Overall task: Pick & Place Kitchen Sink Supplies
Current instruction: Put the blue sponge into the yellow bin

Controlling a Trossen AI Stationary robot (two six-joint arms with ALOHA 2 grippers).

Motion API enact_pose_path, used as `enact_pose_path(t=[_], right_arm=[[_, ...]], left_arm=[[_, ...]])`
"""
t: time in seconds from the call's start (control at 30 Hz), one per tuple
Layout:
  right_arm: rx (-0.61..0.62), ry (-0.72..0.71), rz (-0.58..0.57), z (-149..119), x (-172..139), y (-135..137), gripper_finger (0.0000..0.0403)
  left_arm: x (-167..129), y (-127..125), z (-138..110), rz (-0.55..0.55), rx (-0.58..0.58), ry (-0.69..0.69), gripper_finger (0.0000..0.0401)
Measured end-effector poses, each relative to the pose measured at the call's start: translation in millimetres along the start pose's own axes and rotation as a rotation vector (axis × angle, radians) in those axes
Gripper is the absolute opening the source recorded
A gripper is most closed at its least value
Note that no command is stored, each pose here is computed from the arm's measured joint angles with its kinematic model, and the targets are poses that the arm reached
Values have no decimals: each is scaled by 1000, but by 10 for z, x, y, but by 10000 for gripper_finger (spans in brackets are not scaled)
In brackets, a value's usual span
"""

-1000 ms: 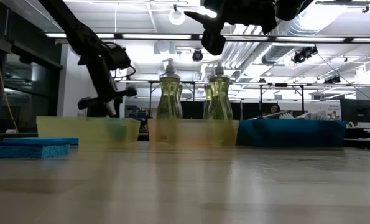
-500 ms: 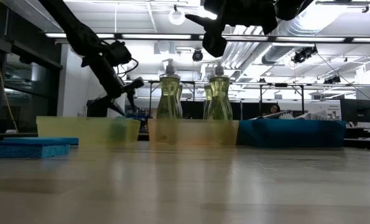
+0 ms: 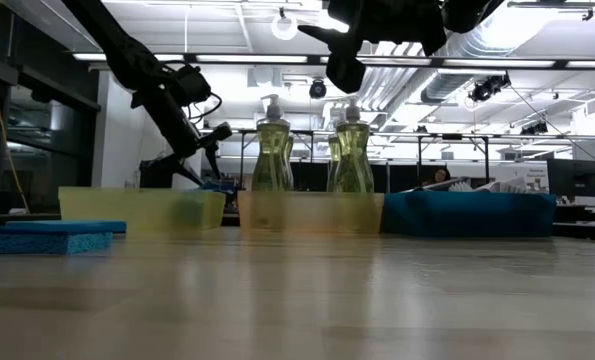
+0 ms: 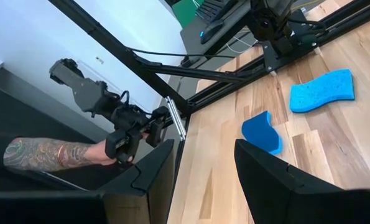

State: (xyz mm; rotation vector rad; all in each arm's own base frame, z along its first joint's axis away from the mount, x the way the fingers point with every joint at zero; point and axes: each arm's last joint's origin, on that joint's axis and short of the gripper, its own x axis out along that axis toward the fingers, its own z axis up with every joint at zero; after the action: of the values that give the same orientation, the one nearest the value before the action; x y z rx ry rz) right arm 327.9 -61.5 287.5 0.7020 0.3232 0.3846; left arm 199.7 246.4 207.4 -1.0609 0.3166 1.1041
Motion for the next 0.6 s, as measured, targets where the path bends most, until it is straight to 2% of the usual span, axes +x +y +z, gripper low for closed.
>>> enact_pose_path(t=[0.27,0.43,0.6], right_arm=[[10,4,-3,-5,0,-3,161],[14,7,-5,-8,0,-6,161],[20,13,-9,-15,0,-10,161]], left_arm=[[-1,3,4,12,1,-13,174],[-2,22,-2,45,51,-20,175],[-38,4,10,28,101,-24,188]])
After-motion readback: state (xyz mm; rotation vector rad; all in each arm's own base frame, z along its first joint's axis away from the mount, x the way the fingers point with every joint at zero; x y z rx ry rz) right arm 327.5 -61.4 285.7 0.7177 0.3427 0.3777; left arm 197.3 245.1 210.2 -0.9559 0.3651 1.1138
